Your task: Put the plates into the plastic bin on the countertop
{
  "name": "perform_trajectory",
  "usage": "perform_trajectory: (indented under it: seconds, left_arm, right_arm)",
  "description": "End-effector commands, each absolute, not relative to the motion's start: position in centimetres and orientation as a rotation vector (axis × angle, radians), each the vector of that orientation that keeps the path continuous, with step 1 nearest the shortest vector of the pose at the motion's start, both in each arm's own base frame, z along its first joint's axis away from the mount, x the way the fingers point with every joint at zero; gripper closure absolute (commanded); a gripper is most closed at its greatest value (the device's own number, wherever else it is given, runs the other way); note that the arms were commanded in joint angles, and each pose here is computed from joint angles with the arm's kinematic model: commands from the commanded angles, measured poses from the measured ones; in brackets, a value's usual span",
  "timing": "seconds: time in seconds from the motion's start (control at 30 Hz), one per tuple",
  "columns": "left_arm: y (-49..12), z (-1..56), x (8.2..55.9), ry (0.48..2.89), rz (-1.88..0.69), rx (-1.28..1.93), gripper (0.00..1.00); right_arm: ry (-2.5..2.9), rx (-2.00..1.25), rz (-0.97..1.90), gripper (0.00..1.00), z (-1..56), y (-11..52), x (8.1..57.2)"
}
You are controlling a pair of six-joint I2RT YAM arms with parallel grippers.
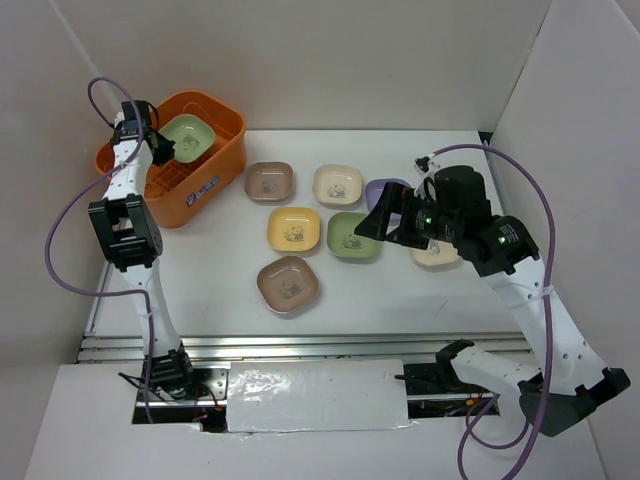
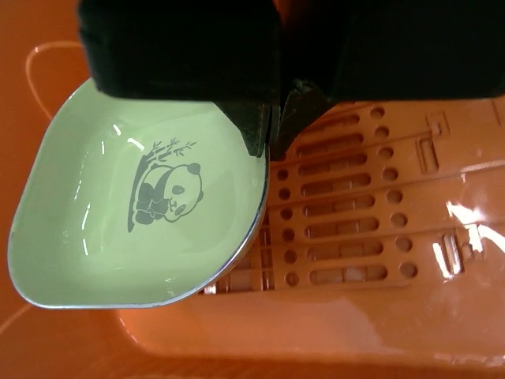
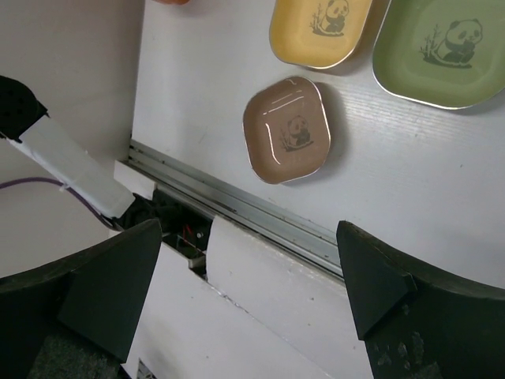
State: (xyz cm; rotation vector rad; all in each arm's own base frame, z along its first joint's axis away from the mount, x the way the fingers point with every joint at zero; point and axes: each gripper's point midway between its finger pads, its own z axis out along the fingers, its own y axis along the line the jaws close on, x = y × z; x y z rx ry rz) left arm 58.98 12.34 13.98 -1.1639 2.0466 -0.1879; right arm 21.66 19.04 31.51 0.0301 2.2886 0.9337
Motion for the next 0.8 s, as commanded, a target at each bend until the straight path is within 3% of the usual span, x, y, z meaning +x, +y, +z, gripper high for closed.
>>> perform_trajectory:
  seconds: [0.0,0.07,0.2,0.23,0.27,0.47,0.5,0.57,0.67,0.77]
  left_arm:
    - [13.2,14.7,60.6,2.039,-0.171,-1.107,0.9]
    - [13.8,13.5,60.0,2.055,-0.128,-1.137,0.81]
    - [15.0,13.5,59.8,2.014,-0.086,-1.178,0.5]
    - [15.2,14.3,60.1,1.995,-0.088,-1.177,0.47]
    - [15.3,14.5,60.3,1.988,-0.089,-1.177,0.3]
    - [13.0,25.5,60.9,1.826,-0.168,-1.024,0.18]
    - [11.4,27.6,60.7,1.808,-0.18,-0.981,0.02]
    - [9.8,32.8,58.6,1.757,-0.166,-0.901,0.01]
    - [6.3,35.7,54.5,1.798,-0.165,-0.845,0.01]
    - [2.8,33.8,49.3,1.943,-0.146,-0.844,0.01]
  right_arm:
    - [2.24,0.015,0.951,0.0,32.6,19.6,22.4]
    - [2.248,0.025,0.945,0.0,32.6,19.6,22.7]
    - [2.264,0.025,0.952,0.0,32.2,20.0,22.9]
    - [2.266,0.027,0.956,0.0,32.1,20.1,22.9]
    - [2.278,0.03,0.957,0.0,31.9,20.2,23.0]
    - [2.301,0.018,0.941,0.0,31.5,20.6,23.6]
    - [2.307,0.02,0.93,0.0,31.2,20.6,23.8]
    - [2.323,0.026,0.902,0.0,30.3,20.6,24.6]
    - [2.366,0.035,0.878,0.0,28.5,20.8,25.5]
    - [2.381,0.018,0.874,0.0,26.9,21.3,26.4]
